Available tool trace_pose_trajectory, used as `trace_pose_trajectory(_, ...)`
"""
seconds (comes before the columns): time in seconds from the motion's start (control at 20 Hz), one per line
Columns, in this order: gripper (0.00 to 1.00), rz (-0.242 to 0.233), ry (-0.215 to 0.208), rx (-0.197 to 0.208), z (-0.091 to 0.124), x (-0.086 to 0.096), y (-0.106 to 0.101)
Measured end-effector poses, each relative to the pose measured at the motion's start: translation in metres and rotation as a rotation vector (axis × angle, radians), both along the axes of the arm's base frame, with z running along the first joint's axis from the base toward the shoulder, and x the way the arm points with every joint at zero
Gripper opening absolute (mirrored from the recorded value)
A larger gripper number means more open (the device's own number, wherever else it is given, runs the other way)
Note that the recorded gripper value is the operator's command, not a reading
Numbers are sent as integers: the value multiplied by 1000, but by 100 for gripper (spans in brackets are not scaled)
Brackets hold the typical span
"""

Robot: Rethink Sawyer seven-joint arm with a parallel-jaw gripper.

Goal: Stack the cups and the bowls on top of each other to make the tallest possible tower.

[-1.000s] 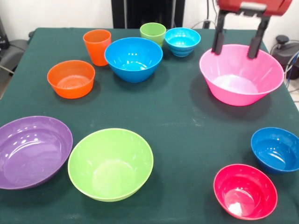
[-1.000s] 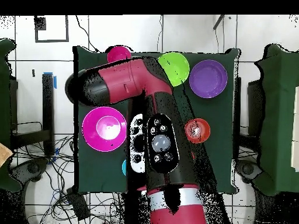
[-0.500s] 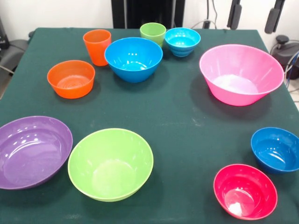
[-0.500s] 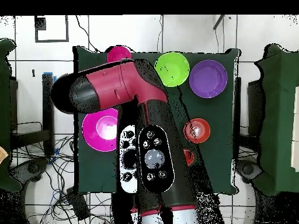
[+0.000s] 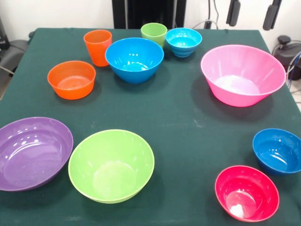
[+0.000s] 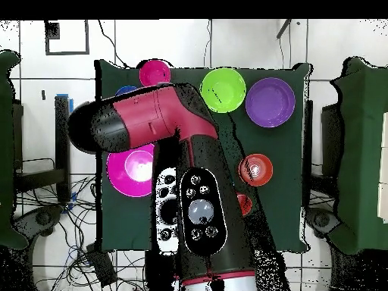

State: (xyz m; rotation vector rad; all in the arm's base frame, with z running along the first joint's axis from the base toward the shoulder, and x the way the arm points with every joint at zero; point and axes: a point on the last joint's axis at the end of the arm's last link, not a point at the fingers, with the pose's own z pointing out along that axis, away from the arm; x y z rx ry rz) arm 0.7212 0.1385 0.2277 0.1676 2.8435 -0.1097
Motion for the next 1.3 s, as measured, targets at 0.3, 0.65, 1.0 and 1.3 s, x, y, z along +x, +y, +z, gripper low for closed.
trace_pose_trajectory(0.3,100,-12,33,-10,-19,-5,-7)
trace_pose_trajectory(0.65,100,-34,72,-14,-43,-9,-21)
trace_pose_trajectory(1.0,100,-30,73,-24,-45,-9,-24)
trace_pose_trajectory(1.3,100,-31,56,-21,-42,0,-25)
